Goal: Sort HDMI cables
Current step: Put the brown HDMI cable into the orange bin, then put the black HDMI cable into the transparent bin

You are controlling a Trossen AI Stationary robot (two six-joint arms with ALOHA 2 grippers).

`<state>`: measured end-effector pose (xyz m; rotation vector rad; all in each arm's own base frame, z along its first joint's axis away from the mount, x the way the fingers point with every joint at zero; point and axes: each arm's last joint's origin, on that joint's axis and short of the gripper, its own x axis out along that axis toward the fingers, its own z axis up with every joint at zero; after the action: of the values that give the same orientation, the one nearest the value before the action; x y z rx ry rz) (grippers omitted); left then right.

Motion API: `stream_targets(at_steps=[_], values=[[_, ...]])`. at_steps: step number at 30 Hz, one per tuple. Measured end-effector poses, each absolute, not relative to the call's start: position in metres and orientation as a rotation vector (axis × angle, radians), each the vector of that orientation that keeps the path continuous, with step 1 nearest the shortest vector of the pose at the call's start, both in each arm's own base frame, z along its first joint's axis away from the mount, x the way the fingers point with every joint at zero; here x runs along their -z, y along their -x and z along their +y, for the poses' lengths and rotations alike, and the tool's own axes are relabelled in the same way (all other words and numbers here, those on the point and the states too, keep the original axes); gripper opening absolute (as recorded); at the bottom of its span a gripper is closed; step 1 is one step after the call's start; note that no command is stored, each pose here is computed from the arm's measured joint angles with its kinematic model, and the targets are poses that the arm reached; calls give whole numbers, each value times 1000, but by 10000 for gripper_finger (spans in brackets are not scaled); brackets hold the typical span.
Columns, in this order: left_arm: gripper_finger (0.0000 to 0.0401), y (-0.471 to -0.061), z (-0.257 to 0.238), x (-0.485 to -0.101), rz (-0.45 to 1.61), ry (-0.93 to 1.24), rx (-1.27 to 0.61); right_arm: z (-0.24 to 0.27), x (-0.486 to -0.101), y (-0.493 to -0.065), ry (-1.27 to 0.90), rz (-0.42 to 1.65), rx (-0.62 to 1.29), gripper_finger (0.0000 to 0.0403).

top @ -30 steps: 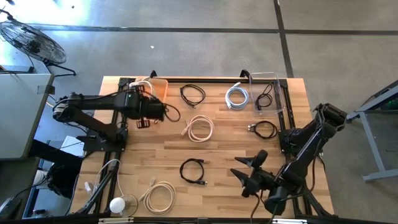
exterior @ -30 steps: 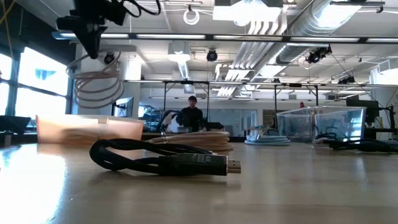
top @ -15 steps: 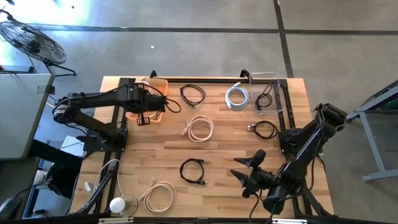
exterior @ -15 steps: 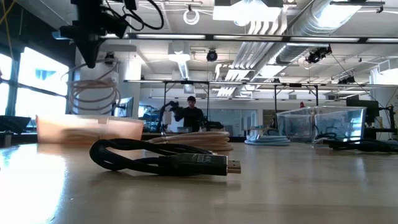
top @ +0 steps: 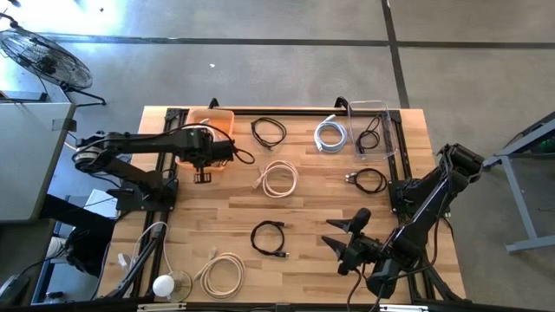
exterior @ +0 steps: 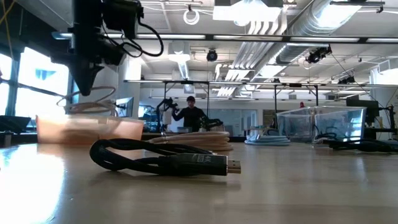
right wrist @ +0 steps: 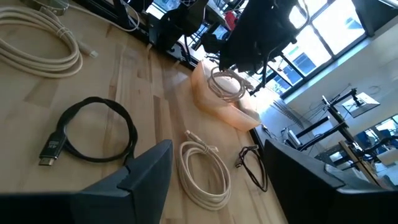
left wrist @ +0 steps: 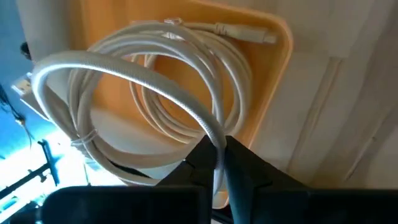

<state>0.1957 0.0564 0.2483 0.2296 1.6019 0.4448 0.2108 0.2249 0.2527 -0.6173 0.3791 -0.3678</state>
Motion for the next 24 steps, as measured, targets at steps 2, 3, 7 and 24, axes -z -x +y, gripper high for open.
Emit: stream_targets(at_steps=[2, 3, 7, 24], values=[[47, -194, 58, -246, 1608, -228, -458, 225, -253, -211, 618, 379, 368, 245], [58, -194, 59, -245, 1607, -236, -468, 225, -253, -211, 618, 379, 368, 245], [96, -195, 59, -245, 1598, -262, -493, 225, -253, -211, 617, 379, 368, 245], [131, -204, 53, -253, 1525, -162, -336, 225, -252, -211, 621, 381, 368, 245]])
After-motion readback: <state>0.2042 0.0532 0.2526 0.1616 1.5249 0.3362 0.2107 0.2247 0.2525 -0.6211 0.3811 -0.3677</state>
